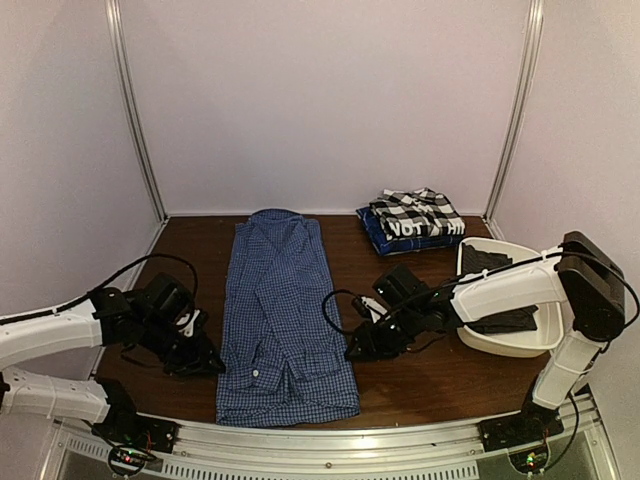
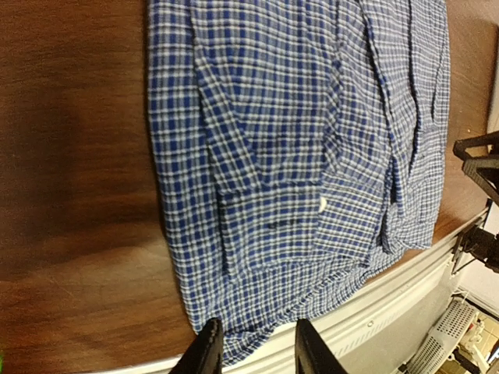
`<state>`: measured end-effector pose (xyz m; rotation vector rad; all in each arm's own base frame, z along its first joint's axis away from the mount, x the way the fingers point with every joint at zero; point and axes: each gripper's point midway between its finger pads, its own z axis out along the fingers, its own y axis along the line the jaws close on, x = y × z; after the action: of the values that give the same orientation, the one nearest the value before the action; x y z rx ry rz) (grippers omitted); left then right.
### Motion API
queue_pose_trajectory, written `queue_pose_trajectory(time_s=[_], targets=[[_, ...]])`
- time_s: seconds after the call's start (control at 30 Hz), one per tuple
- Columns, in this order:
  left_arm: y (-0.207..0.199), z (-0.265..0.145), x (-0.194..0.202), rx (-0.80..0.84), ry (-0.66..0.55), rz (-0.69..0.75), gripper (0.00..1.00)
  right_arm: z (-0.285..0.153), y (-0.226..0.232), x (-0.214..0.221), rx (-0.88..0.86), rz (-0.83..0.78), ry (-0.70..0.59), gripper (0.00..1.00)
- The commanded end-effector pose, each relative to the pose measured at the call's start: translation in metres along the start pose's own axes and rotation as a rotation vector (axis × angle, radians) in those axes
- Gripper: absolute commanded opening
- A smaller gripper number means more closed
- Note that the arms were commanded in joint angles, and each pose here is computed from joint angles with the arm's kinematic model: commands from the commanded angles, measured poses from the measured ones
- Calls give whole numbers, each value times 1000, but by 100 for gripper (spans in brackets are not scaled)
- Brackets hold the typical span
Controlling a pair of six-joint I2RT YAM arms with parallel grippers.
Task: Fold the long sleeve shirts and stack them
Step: Pick up the rectangle-folded shirt from the center of the board.
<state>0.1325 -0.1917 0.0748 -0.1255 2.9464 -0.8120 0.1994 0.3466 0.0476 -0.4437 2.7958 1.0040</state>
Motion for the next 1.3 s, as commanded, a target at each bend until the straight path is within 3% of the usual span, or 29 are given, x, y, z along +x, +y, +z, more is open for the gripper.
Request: queue_pose_trajectory(time_s=[0.0, 0.23, 0.6, 1.27], targets=[[16, 10, -5, -21, 5, -2, 35, 7, 5, 11, -32, 0, 19, 46], [14, 28, -5, 40, 34, 22, 43, 12, 7, 19, -63, 13, 28, 47], [21, 44, -5, 46, 51, 26, 44, 21, 10, 21, -117, 40, 22, 48], [19, 55, 2, 75, 115, 8, 21, 33, 15, 20, -166, 48, 36, 46]])
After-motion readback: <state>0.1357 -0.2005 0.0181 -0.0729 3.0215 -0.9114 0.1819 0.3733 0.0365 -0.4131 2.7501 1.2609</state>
